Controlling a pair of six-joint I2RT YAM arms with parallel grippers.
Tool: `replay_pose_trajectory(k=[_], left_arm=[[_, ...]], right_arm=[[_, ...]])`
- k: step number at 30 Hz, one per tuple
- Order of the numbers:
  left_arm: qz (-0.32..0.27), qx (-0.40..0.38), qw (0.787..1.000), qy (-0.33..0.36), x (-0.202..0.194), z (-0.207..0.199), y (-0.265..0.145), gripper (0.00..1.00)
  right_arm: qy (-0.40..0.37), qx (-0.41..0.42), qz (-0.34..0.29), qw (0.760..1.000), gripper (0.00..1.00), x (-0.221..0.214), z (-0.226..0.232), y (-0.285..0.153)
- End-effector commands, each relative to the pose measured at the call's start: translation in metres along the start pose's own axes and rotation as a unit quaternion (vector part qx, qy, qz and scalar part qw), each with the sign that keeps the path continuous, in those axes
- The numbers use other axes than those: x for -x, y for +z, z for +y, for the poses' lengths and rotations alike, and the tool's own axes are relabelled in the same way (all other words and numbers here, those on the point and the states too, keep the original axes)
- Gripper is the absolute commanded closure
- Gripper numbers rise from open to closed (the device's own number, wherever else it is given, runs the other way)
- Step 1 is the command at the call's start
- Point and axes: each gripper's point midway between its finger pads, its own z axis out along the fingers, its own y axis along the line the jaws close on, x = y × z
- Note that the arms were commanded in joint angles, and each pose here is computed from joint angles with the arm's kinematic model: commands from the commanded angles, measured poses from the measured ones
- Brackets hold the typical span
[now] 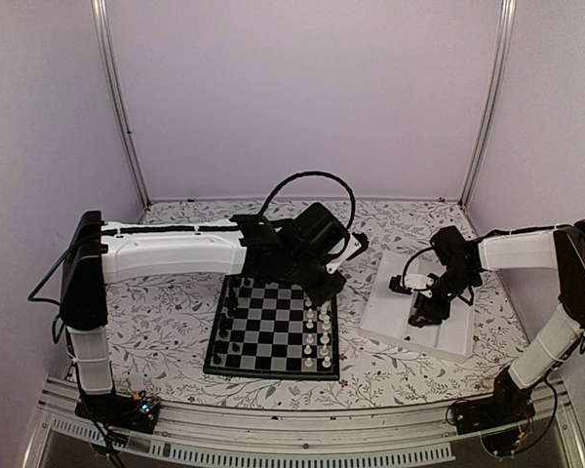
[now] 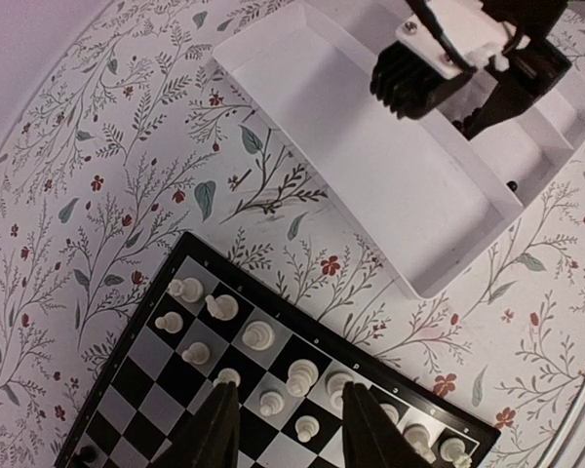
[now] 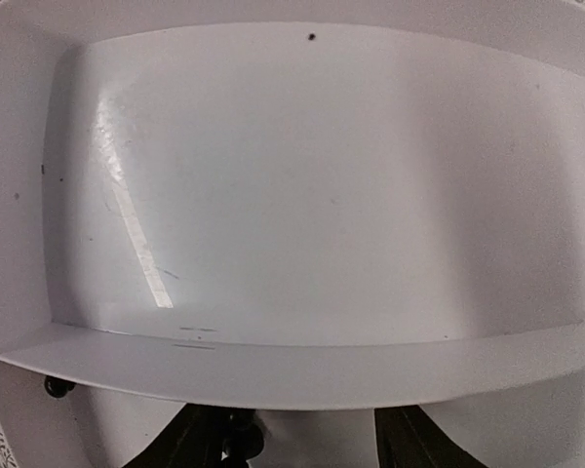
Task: Set up the chess pieces on the board
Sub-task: Adjust the chess piece in the storage box, then pick up the chess piece from the storage box.
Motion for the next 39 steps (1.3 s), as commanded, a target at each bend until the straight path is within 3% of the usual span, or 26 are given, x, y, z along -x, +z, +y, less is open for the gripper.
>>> replay_pose_trajectory(k=[1, 11, 19, 25, 28, 33, 39], left_arm=[[-0.004, -0.003, 1.000, -0.011, 0.005, 0.001, 0.000, 0.61], [-0.003, -0.012, 1.000, -0.014, 0.004, -0.002, 0.002, 0.61], [0.000, -0.012, 1.000, -0.018, -0.002, -0.002, 0.001, 0.61], [0.001, -0.011, 1.000, -0.018, -0.006, -0.001, -0.002, 0.61], [0.002, 0.005, 1.000, -0.011, -0.009, 0.006, -0.010, 0.61], [-0.012, 0.077, 0.997, -0.009, -0.014, 0.054, -0.044, 0.62], [-0.085, 0.158, 0.980, -0.084, -0.023, 0.146, -0.102, 0.61]], right_arm=[[0.061, -0.018, -0.024, 0.998, 0.46, 0.002, -0.029, -0.013], [0.069, 0.059, -0.010, 0.996, 0.56, -0.008, 0.003, -0.009], [0.077, 0.033, 0.008, 0.996, 0.72, -0.014, -0.004, -0.015], [0.087, 0.011, 0.013, 0.996, 0.91, -0.013, -0.013, -0.022], [0.088, 0.005, 0.010, 0.996, 0.94, -0.007, -0.015, -0.032], [0.071, -0.021, -0.030, 0.997, 0.95, 0.023, -0.024, -0.076], [-0.011, -0.027, -0.102, 0.994, 0.95, 0.108, -0.015, -0.118]])
